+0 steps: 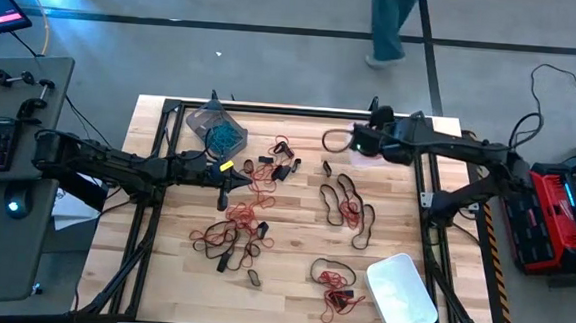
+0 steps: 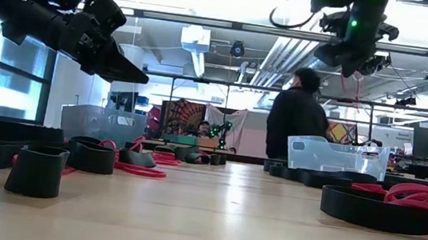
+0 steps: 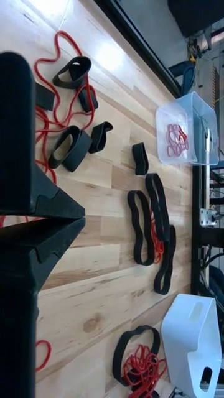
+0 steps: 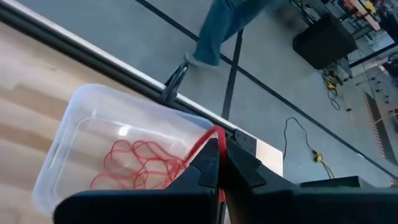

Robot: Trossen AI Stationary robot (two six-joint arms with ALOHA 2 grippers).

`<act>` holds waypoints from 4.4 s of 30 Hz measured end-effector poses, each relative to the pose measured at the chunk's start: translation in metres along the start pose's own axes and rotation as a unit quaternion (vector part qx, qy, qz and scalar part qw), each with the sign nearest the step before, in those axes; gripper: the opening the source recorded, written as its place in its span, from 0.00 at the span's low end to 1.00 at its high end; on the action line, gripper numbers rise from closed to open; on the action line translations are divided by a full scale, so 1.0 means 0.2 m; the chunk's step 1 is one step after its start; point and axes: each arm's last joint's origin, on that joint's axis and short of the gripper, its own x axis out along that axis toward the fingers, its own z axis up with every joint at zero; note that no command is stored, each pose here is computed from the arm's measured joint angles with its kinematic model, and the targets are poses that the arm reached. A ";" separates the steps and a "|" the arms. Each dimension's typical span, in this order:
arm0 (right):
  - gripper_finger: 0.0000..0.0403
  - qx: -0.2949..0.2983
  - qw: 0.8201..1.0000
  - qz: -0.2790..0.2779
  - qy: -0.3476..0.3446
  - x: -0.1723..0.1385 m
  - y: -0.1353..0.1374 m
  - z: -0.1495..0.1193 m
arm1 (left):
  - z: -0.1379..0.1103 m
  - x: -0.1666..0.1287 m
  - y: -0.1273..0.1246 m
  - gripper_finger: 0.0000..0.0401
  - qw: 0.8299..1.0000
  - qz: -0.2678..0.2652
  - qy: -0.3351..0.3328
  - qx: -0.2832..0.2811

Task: Sort rubber bands into baskets
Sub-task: Put the red rubber band into the transparent bin

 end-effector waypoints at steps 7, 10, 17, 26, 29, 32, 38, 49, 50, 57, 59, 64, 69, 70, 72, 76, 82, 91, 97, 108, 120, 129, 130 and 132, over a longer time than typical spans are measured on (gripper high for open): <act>0.00 0.003 0.999 0.018 0.041 0.13 -0.03 0.07 | -0.01 0.00 0.00 0.00 1.000 0.000 0.007 -0.004; 0.00 0.005 0.998 0.019 0.058 0.17 -0.05 0.08 | -0.01 0.00 0.00 0.00 1.000 0.000 0.011 -0.004; 0.00 0.017 0.996 0.041 0.077 0.22 -0.06 0.10 | -0.01 0.00 0.00 0.00 1.000 0.000 0.011 -0.004; 0.00 0.008 0.994 0.048 0.096 0.28 0.03 0.11 | -0.01 0.00 0.00 0.00 1.000 0.000 0.011 -0.004; 0.00 0.001 0.993 0.051 0.106 0.32 0.08 0.11 | -0.01 0.00 0.00 0.00 1.000 0.000 0.011 -0.004; 0.00 -0.004 0.992 0.057 0.115 0.36 0.13 0.11 | -0.01 0.00 0.00 0.00 1.000 0.000 0.012 -0.003; 0.00 -0.007 0.989 0.075 0.129 0.41 0.19 0.11 | -0.01 0.00 0.00 0.00 1.000 0.000 0.011 -0.001; 0.00 -0.011 0.983 0.102 0.155 0.51 0.25 -0.01 | -0.01 0.00 0.00 0.00 1.000 0.000 0.010 0.006; 0.00 -0.011 0.982 0.100 0.158 0.53 0.26 -0.04 | -0.01 0.00 0.00 0.00 1.000 0.000 0.010 0.006; 0.00 0.010 0.984 0.047 0.170 0.66 0.26 -0.22 | -0.01 0.00 0.00 0.00 1.000 0.000 0.010 0.006; 0.00 0.018 0.984 0.032 0.173 0.67 0.25 -0.24 | -0.01 0.00 0.00 0.00 1.000 0.000 0.010 0.006; 0.03 0.021 0.984 0.022 0.177 0.67 0.24 -0.24 | -0.01 0.00 0.00 0.00 1.000 0.000 0.010 0.006; 0.16 0.017 0.986 0.031 0.166 0.64 0.24 -0.18 | -0.01 0.00 0.00 0.00 1.000 0.000 0.010 0.005; 0.19 0.015 0.986 0.035 0.162 0.63 0.24 -0.16 | -0.01 0.00 0.00 0.00 1.000 0.000 0.010 0.005; 0.25 0.014 0.987 0.043 0.152 0.60 0.24 -0.12 | -0.01 0.00 0.00 0.00 1.000 0.000 0.010 0.005; 0.32 0.006 0.990 0.063 0.128 0.51 0.25 -0.04 | -0.01 0.00 0.00 0.00 1.000 0.000 0.010 0.004; 0.24 -0.033 0.985 0.158 0.058 0.25 0.26 0.01 | -0.01 0.00 0.00 0.00 1.000 0.000 0.010 0.005; 0.06 -0.133 0.951 0.280 0.004 -0.10 0.36 -0.24 | -0.01 0.00 0.00 0.00 1.000 0.000 0.010 0.006; 0.15 -0.182 0.901 0.394 0.017 -0.26 0.49 -0.48 | -0.01 0.00 0.00 0.00 1.000 0.000 0.010 0.006; 0.26 -0.186 0.806 0.559 0.060 -0.53 0.56 -0.72 | -0.01 0.00 0.00 0.00 1.000 0.000 0.010 0.005; 0.27 -0.160 0.758 0.584 0.242 -0.59 0.70 -0.91 | -0.01 0.00 0.00 0.00 1.000 0.000 0.010 0.005; 0.27 -0.170 0.753 0.567 0.287 -0.56 0.80 -0.99 | -0.01 0.00 0.00 0.00 1.000 0.000 0.010 0.006; 0.27 -0.171 0.752 0.569 0.285 -0.56 0.81 -0.99 | -0.01 0.00 0.00 0.00 1.000 0.000 0.010 0.006; 0.27 -0.170 0.750 0.573 0.283 -0.56 0.81 -0.99 | -0.01 0.00 0.00 0.00 1.000 0.000 0.010 0.005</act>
